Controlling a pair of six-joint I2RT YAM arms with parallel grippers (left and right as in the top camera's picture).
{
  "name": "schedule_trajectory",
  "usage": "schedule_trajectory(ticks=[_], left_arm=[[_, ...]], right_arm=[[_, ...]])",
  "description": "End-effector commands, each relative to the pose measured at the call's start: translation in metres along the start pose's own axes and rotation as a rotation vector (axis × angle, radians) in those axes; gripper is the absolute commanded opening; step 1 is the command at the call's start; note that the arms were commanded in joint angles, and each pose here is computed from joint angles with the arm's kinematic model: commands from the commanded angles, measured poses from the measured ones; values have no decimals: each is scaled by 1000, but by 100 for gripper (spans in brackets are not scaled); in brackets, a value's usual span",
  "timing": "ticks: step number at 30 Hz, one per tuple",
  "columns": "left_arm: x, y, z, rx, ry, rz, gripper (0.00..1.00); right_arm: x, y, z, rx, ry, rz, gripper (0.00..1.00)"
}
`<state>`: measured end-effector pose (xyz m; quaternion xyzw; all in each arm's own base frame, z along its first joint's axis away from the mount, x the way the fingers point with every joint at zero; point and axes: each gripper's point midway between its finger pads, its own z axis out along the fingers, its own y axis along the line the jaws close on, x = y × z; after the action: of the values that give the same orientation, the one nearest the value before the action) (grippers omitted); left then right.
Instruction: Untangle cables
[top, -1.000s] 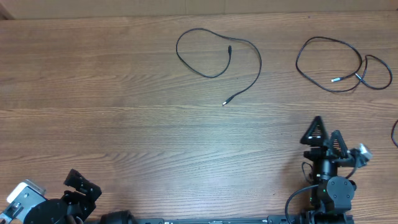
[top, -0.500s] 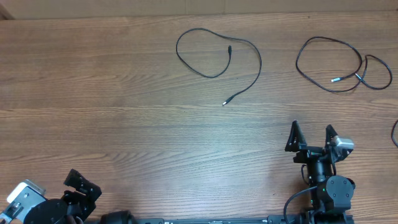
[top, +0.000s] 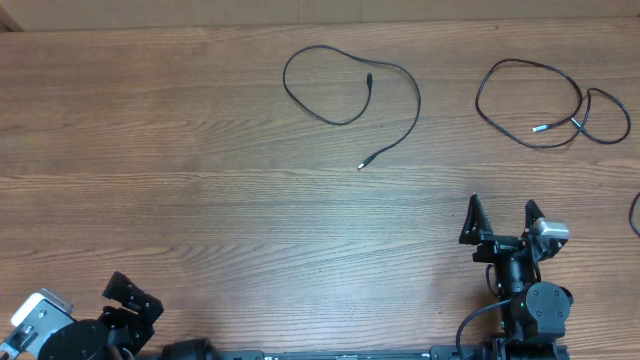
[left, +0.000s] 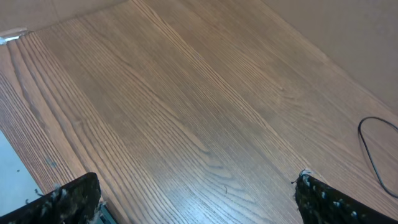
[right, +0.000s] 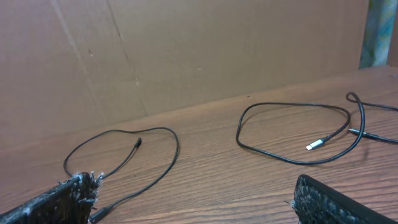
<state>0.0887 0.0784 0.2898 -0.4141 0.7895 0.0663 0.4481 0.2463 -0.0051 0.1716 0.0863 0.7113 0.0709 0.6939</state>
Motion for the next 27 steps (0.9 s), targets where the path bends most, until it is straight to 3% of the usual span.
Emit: schedule_trajectory(ticks=[1, 27], left_arm=[[-1, 2, -1, -5, -11, -21, 100], [0, 1, -3, 20, -18, -15, 100]], right_arm=[[2, 0, 0, -6, -2, -23, 100], [2, 0, 0, -6, -1, -23, 100]])
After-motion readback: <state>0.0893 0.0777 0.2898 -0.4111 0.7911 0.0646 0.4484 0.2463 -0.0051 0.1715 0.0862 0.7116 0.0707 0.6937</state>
